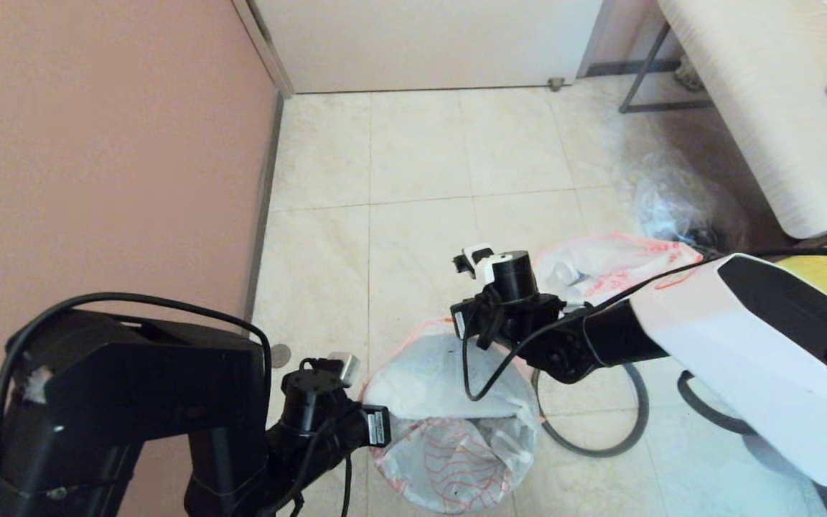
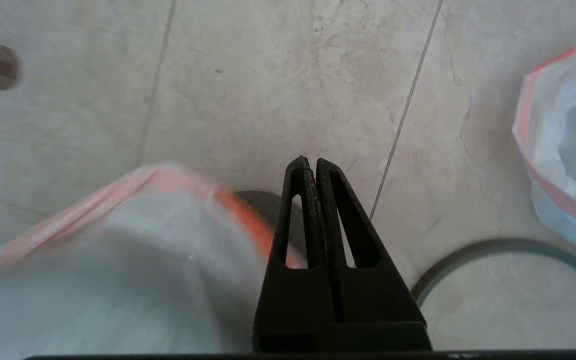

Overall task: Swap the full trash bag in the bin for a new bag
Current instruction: Put the new garbage bag on the trash can

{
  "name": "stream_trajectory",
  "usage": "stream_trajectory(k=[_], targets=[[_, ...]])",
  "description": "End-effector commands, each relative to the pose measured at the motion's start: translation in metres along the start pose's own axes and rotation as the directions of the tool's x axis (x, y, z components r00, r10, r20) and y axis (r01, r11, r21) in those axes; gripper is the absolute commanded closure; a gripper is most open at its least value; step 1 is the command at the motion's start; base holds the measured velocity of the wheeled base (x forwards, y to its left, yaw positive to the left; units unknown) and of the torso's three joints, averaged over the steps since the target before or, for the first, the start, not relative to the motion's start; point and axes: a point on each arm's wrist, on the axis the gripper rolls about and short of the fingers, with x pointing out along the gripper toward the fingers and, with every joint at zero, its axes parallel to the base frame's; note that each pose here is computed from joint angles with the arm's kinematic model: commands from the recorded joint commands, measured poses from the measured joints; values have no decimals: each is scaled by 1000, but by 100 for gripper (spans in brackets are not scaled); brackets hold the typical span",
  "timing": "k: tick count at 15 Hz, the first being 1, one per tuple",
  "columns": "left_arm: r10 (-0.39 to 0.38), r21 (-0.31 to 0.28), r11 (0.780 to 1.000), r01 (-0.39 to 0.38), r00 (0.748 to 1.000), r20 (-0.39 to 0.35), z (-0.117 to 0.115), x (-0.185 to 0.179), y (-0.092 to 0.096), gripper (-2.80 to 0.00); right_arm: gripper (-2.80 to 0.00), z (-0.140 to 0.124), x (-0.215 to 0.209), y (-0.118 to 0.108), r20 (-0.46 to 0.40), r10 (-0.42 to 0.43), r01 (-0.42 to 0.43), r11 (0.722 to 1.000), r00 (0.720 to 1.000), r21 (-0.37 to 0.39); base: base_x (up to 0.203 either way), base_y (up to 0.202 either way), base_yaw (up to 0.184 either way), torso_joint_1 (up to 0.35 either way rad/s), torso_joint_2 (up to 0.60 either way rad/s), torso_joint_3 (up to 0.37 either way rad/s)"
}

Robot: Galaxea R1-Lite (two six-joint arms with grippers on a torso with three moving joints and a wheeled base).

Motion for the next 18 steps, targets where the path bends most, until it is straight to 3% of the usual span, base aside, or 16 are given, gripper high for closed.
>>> stream_trajectory(k=[1,3,5,8,10,11,15,18], targets=[[11,-10,1000,-11,999,30,7,3,3,0,0,22,-32,-8,33,0,-1,1000,999,24,0,0,0,0,0,0],[44,-32,999,-42,995,84,25,10,16,0,0,18,-64,-19,-2,-6,6,999,1000,46,0,0,0,0,0,0],[73,-63,996,-68,994,79,40,14,23,0,0,5,-88,-31,-39,-33,35,998,999,56,0,0,0,0,0,0],[84,-72,994,-78,993,86,42,16,27,0,0,-13,-108,-42,-20,-142,143,988,990,51,0,0,0,0,0,0],[87,-69,994,-81,993,81,41,17,28,0,0,-22,-117,-34,-7,-141,141,989,990,33,0,0,0,0,0,0],[87,-71,994,-81,992,87,42,17,28,-280,0,-23,-118,-30,4,-132,132,991,991,31,0,0,0,0,0,0],[77,-63,996,-69,987,139,61,-5,19,-280,0,-17,-130,-24,24,-148,148,989,989,19,0,0,0,0,0,0],[70,-39,997,-66,992,103,69,-22,10,-280,0,-19,-142,-24,20,-157,157,987,987,-24,0,0,0,0,0,0]])
